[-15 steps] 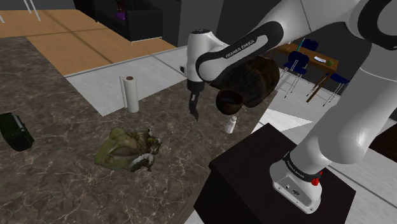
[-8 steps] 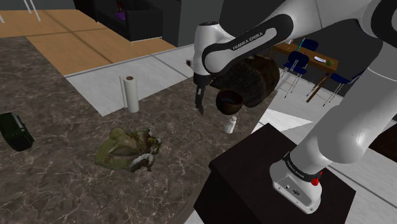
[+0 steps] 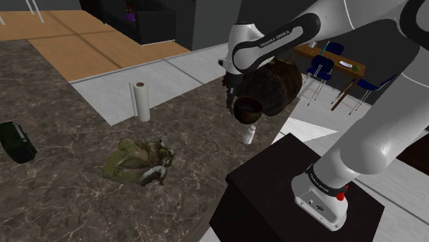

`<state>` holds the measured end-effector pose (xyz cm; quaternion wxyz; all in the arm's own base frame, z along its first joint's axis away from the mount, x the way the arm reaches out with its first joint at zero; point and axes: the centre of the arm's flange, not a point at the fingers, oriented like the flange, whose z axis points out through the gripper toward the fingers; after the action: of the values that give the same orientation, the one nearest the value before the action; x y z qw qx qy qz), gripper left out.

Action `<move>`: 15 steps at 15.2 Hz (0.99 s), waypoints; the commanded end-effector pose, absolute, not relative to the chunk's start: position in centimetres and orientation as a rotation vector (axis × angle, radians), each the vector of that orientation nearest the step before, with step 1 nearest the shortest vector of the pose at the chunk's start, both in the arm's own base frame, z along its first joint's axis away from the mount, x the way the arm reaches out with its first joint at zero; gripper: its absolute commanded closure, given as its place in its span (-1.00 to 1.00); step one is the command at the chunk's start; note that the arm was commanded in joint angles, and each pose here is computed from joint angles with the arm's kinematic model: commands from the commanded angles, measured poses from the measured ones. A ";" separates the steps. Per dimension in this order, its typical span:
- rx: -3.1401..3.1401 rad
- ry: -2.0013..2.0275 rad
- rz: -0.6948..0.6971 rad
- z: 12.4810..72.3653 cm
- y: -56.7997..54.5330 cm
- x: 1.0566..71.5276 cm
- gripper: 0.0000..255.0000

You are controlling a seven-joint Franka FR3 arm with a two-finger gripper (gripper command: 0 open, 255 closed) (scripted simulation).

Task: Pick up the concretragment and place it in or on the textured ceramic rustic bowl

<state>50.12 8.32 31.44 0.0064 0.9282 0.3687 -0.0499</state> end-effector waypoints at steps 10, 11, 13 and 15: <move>2.903 1.156 -0.156 32.0 -6.2 51.5 1.00; 2.903 1.156 -0.156 32.1 -7.6 51.7 1.00; 2.903 1.156 -0.156 32.2 -11.2 52.1 1.00; 2.903 1.156 -0.156 31.1 -11.2 52.1 1.00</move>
<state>51.99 -10.66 31.42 0.0063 0.9282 0.3688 -0.0499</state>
